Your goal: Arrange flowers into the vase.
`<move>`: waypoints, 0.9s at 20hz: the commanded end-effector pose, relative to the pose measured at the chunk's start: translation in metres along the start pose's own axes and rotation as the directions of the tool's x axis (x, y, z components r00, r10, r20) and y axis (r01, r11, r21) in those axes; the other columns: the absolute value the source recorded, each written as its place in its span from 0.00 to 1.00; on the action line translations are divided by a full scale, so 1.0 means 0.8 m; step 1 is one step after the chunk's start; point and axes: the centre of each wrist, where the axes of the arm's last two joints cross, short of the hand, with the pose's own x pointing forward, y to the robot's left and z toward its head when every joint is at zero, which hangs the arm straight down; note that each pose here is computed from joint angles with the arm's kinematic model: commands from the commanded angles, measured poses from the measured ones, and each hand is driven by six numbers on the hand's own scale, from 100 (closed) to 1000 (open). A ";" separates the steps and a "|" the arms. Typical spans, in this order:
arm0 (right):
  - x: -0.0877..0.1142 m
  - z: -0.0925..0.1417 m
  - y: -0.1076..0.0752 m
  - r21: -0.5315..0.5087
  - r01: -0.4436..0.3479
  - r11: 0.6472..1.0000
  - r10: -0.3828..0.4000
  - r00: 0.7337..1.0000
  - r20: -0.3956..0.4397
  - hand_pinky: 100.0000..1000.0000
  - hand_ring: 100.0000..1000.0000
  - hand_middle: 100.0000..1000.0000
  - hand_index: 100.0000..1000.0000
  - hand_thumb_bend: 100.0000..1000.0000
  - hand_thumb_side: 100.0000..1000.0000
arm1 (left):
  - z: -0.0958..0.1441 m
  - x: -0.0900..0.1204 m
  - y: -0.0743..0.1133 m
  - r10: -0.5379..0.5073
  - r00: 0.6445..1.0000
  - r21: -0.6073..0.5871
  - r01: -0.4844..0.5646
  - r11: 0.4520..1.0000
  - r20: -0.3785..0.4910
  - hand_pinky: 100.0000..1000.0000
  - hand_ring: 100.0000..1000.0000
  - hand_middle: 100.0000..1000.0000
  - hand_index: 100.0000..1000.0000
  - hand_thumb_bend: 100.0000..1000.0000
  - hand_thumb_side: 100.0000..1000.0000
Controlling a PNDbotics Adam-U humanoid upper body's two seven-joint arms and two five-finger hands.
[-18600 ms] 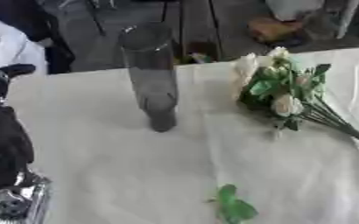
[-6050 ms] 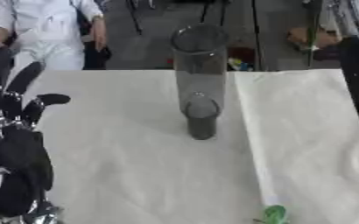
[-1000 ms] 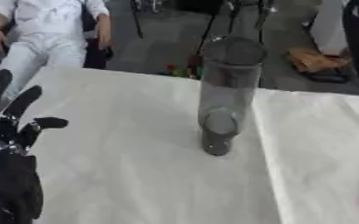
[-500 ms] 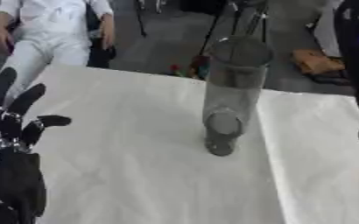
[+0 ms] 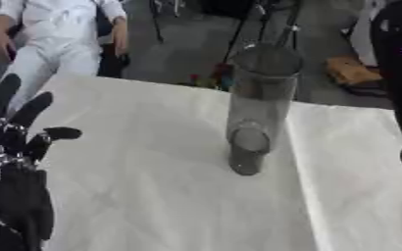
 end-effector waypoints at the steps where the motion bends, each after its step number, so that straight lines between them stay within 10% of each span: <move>1: 0.012 -0.002 0.003 0.008 -0.005 1.000 0.005 1.000 0.021 0.00 0.00 0.00 0.00 0.37 0.25 | -0.007 0.005 0.000 0.002 1.000 -0.009 -0.001 1.000 0.030 0.54 0.84 0.92 0.93 0.37 0.97; 18: -0.005 0.010 0.010 0.058 0.025 0.998 -0.023 0.999 -0.032 0.00 0.00 0.00 0.00 0.37 0.22 | -0.009 0.006 -0.003 0.013 0.999 -0.001 -0.013 1.000 0.033 0.54 0.84 0.92 0.93 0.37 0.98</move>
